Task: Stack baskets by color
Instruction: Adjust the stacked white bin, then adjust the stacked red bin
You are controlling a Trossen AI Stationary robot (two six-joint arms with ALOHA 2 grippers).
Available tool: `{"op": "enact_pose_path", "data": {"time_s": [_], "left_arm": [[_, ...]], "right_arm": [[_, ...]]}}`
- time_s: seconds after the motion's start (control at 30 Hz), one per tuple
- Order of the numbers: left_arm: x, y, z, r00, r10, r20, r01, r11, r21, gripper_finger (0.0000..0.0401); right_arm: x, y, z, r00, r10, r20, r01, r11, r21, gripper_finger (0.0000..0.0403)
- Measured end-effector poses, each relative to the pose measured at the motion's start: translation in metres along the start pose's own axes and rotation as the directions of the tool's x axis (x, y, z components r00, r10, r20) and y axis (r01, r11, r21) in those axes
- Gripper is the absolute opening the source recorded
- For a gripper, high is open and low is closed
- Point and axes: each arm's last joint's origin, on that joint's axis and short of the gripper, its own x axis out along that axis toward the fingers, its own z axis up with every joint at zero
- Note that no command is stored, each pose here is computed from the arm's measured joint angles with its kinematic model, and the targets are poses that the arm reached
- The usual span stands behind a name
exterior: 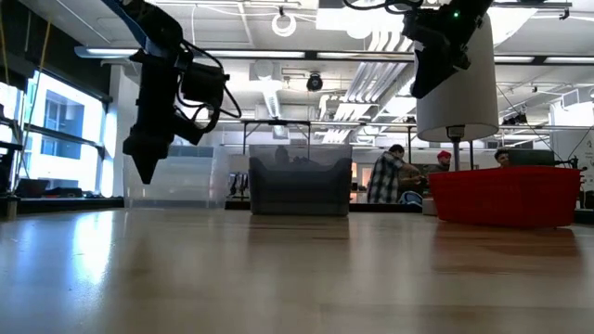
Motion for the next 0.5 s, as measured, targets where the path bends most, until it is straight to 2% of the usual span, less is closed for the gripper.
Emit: {"op": "enact_pose_path", "data": {"time_s": [0.23,0.37,0.5], "left_arm": [[0.004,0.011,-0.002,0.999,0.046,-0.028,-0.047,0.998,-0.035,0.0142],[-0.005,0.002,-0.002,0.999,-0.032,0.035,0.034,0.999,-0.038,0.0142],[-0.025,-0.013,-0.004,0.988,-0.086,0.126,0.089,0.996,-0.019,0.0142]], "right_arm": [[-0.001,0.004,-0.005,0.982,0.173,-0.076,-0.168,0.984,0.064,0.0067],[-0.001,0.005,-0.010,0.964,0.229,-0.134,-0.212,0.969,0.129,0.0067],[-0.001,0.005,-0.016,0.950,0.231,-0.210,-0.191,0.962,0.196,0.0067]]}}
